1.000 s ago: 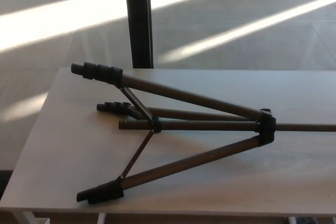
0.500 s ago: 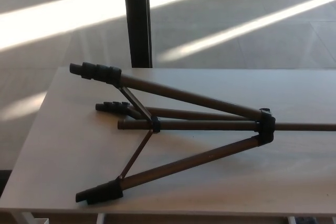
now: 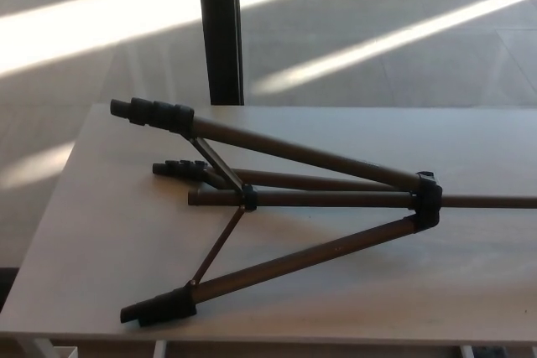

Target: Use both hands of the robot to pick up the tripod lying in the middle of the desk and make it stand upright on the desk

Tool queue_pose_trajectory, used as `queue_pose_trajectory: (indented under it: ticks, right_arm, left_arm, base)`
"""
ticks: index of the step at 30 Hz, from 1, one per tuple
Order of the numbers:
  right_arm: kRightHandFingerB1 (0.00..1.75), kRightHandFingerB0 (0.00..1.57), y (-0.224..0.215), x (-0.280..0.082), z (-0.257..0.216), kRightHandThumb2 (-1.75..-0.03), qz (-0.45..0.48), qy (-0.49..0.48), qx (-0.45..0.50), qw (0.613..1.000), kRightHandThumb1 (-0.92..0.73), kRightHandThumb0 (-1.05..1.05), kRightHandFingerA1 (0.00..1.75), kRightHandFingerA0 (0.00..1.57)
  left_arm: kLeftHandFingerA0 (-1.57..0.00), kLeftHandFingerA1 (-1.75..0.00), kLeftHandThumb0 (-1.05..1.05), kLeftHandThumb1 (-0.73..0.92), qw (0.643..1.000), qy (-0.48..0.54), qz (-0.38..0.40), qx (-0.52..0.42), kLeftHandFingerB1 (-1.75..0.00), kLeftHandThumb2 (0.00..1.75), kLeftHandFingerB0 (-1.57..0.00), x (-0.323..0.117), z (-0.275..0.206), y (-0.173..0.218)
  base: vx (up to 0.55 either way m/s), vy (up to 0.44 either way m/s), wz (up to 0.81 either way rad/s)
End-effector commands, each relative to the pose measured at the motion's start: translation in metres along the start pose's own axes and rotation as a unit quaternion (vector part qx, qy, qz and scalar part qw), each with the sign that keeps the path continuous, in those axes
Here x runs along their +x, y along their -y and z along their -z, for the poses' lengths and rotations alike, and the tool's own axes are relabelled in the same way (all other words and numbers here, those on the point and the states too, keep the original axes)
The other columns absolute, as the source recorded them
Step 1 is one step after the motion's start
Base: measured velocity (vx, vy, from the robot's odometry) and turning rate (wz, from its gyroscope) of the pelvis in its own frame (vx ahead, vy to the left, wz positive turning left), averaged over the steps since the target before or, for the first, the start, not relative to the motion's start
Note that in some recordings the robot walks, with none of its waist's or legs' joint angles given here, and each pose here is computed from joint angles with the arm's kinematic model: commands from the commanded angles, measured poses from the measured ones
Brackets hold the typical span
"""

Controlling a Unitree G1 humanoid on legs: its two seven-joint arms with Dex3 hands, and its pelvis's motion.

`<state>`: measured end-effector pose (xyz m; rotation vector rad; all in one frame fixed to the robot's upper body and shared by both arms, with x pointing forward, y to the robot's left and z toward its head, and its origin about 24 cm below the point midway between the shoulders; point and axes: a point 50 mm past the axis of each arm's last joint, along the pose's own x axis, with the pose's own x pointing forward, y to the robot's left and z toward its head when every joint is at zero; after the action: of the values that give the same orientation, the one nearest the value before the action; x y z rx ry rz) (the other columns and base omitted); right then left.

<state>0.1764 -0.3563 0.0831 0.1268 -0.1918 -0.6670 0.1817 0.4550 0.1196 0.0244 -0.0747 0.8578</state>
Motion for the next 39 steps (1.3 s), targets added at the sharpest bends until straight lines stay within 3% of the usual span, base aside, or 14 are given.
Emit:
queue_pose_trajectory:
  ticks: [1,3,8,17,19,23,25,29,31,33,39]
  right_arm:
    - [0.53,0.45,-0.167,-0.058,-0.036,-0.61,-0.288,-0.044,0.222,0.931,-0.7,-0.6,0.74,0.63]
    - [0.57,0.51,-0.175,-0.053,-0.032,-0.62,-0.277,-0.065,0.24,0.928,-0.66,-0.64,0.75,0.63]
    - [0.58,0.49,-0.183,-0.047,-0.026,-0.62,-0.266,-0.08,0.255,0.926,-0.69,-0.64,0.77,0.61]
    - [0.58,0.58,-0.184,-0.051,-0.012,-0.61,-0.251,-0.127,0.245,0.928,-0.71,-0.61,0.74,0.68]
    - [0.58,0.58,-0.189,-0.056,-0.007,-0.62,-0.253,-0.146,0.241,0.925,-0.73,-0.63,0.76,0.69]
    - [0.6,0.59,-0.193,-0.06,-0.003,-0.62,-0.258,-0.158,0.239,0.923,-0.71,-0.63,0.77,0.68]
    - [0.59,0.6,-0.198,-0.065,0.005,-0.61,-0.263,-0.173,0.229,0.921,-0.7,-0.65,0.76,0.7]
    - [0.58,0.63,-0.198,-0.073,0.011,-0.61,-0.252,-0.196,0.218,0.922,-0.7,-0.68,0.75,0.74]
    - [0.58,0.64,-0.199,-0.074,0.013,-0.61,-0.255,-0.199,0.215,0.922,-0.71,-0.68,0.75,0.72]
    - [0.57,0.64,-0.195,-0.075,0.016,-0.61,-0.257,-0.203,0.213,0.92,-0.71,-0.68,0.75,0.73]
    - [0.54,0.61,-0.195,-0.075,0.016,-0.62,-0.259,-0.204,0.21,0.92,-0.72,-0.66,0.71,0.73]
  left_arm:
    - [-0.68,-0.62,-0.45,0.72,0.937,0.303,0.175,-0.021,-0.54,0.61,-0.64,-0.035,-0.172,0.155]
    - [-0.76,-0.7,-0.51,0.69,0.923,0.319,0.214,-0.019,-0.55,0.61,-0.71,-0.045,-0.184,0.176]
    - [-0.69,-0.8,-0.53,0.68,0.904,0.35,0.245,0.022,-0.62,0.6,-0.66,-0.057,-0.203,0.197]
    - [-0.75,-0.69,-0.45,0.65,0.879,0.364,0.306,0.037,-0.54,0.59,-0.7,-0.057,-0.225,0.231]
    - [-0.8,-0.69,-0.53,0.66,0.851,0.401,0.331,0.078,-0.53,0.6,-0.73,-0.064,-0.231,0.251]
    - [-0.85,-0.76,-0.48,0.66,0.829,0.412,0.367,0.096,-0.55,0.59,-0.74,-0.08,-0.235,0.271]
    - [-0.81,-0.67,-0.46,0.64,0.787,0.442,0.397,0.163,-0.58,0.59,-0.73,-0.102,-0.233,0.295]
    - [-0.77,-0.61,-0.5,0.63,0.75,0.435,0.443,0.229,-0.55,0.59,-0.73,-0.112,-0.215,0.321]
    - [-0.81,-0.62,-0.51,0.61,0.741,0.43,0.453,0.245,-0.55,0.58,-0.72,-0.115,-0.209,0.327]
    - [-0.81,-0.63,-0.56,0.61,0.707,0.437,0.477,0.287,-0.55,0.58,-0.71,-0.127,-0.194,0.345]
    - [-0.73,-0.67,-0.61,0.57,0.66,0.443,0.484,0.365,-0.53,0.57,-0.69,-0.142,-0.171,0.37]
  base:
    - [0.0,0.0,0.0]
    - [0.0,0.0,0.0]
    - [0.0,0.0,0.0]
    - [0.0,0.0,0.0]
    - [0.0,0.0,0.0]
    - [0.0,0.0,0.0]
    - [0.0,0.0,0.0]
    - [0.0,0.0,0.0]
    - [0.0,0.0,0.0]
    - [0.0,0.0,0.0]
    - [0.0,0.0,0.0]
